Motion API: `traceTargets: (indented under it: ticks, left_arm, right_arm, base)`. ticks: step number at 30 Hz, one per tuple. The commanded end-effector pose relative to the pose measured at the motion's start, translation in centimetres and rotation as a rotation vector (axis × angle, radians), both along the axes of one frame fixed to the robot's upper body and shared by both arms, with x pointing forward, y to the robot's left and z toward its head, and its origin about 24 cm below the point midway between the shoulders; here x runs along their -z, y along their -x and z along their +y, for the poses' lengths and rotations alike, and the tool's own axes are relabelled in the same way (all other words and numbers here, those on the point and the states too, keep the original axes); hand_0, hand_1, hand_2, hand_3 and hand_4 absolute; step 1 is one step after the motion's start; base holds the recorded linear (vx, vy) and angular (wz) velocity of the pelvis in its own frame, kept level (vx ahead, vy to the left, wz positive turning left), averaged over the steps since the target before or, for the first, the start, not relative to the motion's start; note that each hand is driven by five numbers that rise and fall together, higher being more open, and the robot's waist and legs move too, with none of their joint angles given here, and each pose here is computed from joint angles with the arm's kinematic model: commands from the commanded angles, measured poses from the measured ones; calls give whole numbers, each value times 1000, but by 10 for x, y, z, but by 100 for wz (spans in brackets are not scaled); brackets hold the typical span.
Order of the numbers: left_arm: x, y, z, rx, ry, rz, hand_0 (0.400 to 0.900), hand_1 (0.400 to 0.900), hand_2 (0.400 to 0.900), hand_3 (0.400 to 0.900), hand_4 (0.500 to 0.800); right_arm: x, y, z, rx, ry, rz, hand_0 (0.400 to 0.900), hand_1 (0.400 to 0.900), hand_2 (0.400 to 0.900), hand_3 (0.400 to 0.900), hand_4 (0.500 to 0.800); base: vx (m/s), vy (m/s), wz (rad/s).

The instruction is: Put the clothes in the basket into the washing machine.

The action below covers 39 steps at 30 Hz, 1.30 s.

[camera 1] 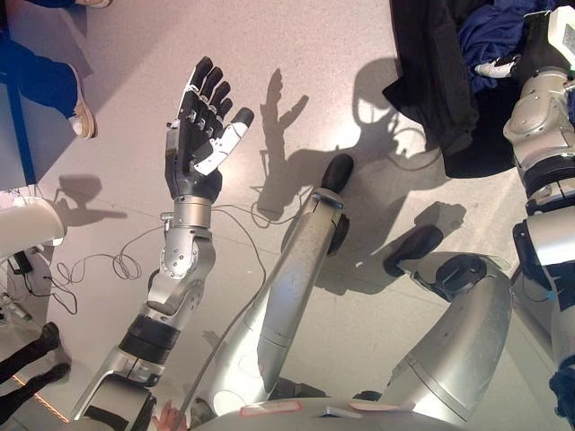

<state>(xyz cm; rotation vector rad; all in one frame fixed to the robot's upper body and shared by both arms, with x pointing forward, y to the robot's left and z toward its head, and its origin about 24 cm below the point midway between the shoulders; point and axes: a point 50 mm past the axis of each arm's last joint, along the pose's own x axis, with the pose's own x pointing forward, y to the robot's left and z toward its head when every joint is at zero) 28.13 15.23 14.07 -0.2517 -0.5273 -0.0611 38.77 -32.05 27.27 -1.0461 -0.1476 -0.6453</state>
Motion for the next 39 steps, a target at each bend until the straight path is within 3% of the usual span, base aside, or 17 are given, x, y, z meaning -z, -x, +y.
traceTargets:
  ticks: [1, 10, 11, 15, 24, 25, 28, 31, 39]
  left_arm:
    - [-17, 14, 12, -45, 117, -144, 900, 900, 900, 900, 800]
    - [-27, 15, 23, -124, 137, -193, 900, 900, 900, 900, 800]
    - [-28, 16, 27, -156, 149, -195, 900, 900, 900, 900, 800]
    - [-26, 15, 33, -211, 150, -177, 900, 900, 900, 900, 800]
    - [-14, 8, 44, -291, 119, -102, 900, 900, 900, 900, 800]
    - [-9, 6, 51, -327, 118, -77, 900, 900, 900, 900, 800]
    - [-4, 6, 53, -337, 106, -49, 900, 900, 900, 900, 800]
    - [3, 7, 64, -375, 85, -15, 900, 900, 900, 900, 800]
    - [13, 14, 78, -402, 40, 32, 900, 900, 900, 900, 800]
  right_arm:
    - [-11, -7, 22, -106, 109, -26, 400, 400, 400, 400, 500]
    - [-43, -4, 55, -201, 301, -184, 400, 400, 400, 400, 500]
    - [-58, 2, 71, -268, 371, -263, 400, 400, 400, 400, 500]
    - [-71, 21, 89, -367, 397, -399, 400, 400, 400, 400, 500]
    - [-50, 41, 96, -439, 387, -456, 400, 400, 400, 400, 500]
    - [-32, 45, 88, -428, 393, -412, 400, 400, 400, 400, 500]
    - [-12, 53, 76, -397, 389, -370, 400, 400, 400, 400, 500]
    - [27, 66, 46, -312, 433, -216, 400, 400, 400, 400, 500]
    - [83, 101, -9, -156, 496, 74, 400, 400, 400, 400, 500]
  base:
    - [0, 0, 0]
    - [-6, -5, -10]
    - [-30, -1, -14]
    - [-51, 12, -15]
    - [-41, 5, -14]
    - [-10, -25, -14]
    - [-18, -15, -11]
    - [-26, -17, -11]
    - [-23, 1, -10]
